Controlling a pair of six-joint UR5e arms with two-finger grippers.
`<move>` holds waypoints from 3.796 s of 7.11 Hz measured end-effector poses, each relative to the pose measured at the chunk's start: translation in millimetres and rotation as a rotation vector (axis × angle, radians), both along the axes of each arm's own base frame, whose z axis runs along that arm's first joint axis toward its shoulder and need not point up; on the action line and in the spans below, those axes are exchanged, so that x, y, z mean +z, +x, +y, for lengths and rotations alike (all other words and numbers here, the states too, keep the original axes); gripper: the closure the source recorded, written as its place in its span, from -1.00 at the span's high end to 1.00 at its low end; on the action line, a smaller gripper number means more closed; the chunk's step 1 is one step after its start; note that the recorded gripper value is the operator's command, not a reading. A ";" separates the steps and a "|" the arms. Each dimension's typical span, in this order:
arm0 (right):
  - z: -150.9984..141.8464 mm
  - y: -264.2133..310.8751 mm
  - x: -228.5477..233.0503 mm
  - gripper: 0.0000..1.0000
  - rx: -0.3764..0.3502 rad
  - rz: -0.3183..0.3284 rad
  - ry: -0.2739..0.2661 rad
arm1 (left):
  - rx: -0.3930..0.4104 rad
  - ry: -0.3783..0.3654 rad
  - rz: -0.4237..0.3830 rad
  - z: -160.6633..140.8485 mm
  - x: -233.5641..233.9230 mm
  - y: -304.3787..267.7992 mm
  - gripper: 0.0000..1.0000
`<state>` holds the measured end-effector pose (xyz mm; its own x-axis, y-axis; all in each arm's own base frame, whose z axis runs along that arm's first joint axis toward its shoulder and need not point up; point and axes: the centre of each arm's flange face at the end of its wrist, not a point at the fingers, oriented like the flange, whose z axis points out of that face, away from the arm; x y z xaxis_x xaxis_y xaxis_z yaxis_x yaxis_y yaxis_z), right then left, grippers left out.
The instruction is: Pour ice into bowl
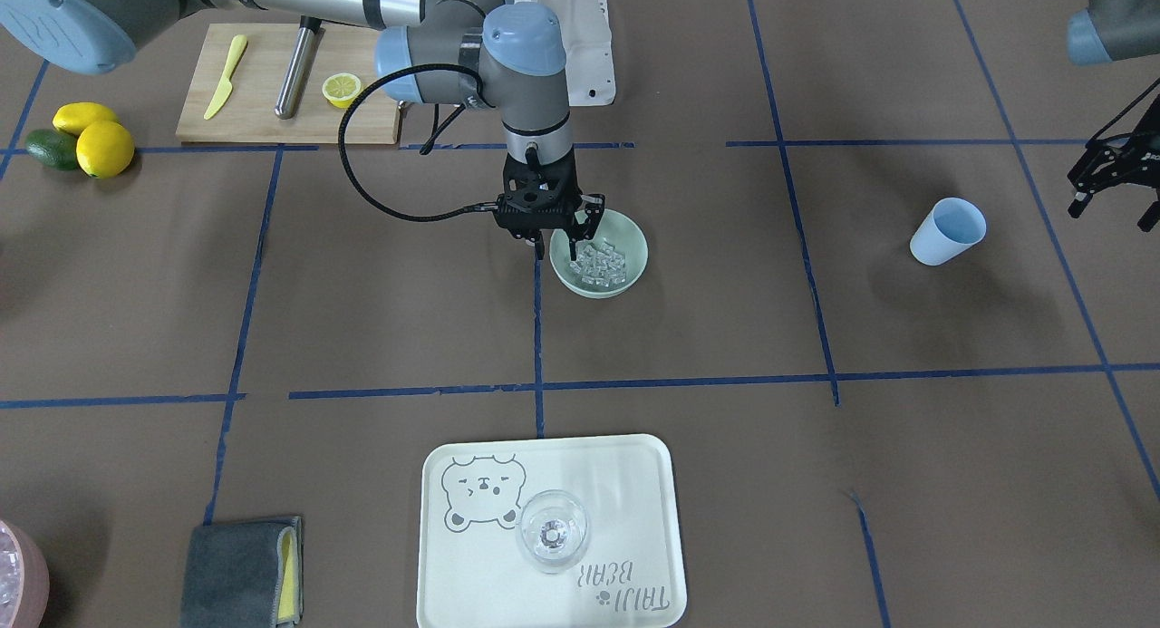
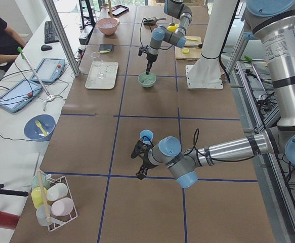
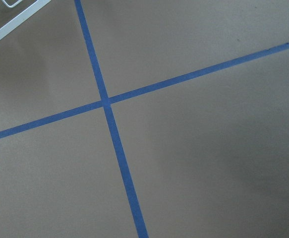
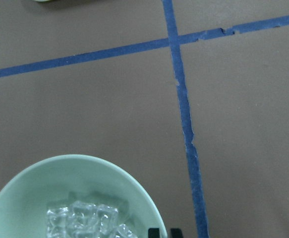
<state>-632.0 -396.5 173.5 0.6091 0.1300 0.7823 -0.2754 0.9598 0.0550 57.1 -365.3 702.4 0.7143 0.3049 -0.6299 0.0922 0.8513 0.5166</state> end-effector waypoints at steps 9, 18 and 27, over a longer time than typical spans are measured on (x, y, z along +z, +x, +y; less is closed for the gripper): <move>-11.2 46.4 -14.5 -1.00 -0.006 -0.080 -0.020 | -0.007 0.008 0.010 -1.8 -8.1 -0.1 1.00; -67.2 308.0 211.3 -1.00 -0.015 0.024 -0.040 | -0.011 0.032 0.022 -12.5 -25.3 4.3 1.00; -28.9 424.4 388.6 -1.00 -0.082 -0.009 -0.030 | -0.014 0.050 0.030 -20.6 -34.4 6.9 1.00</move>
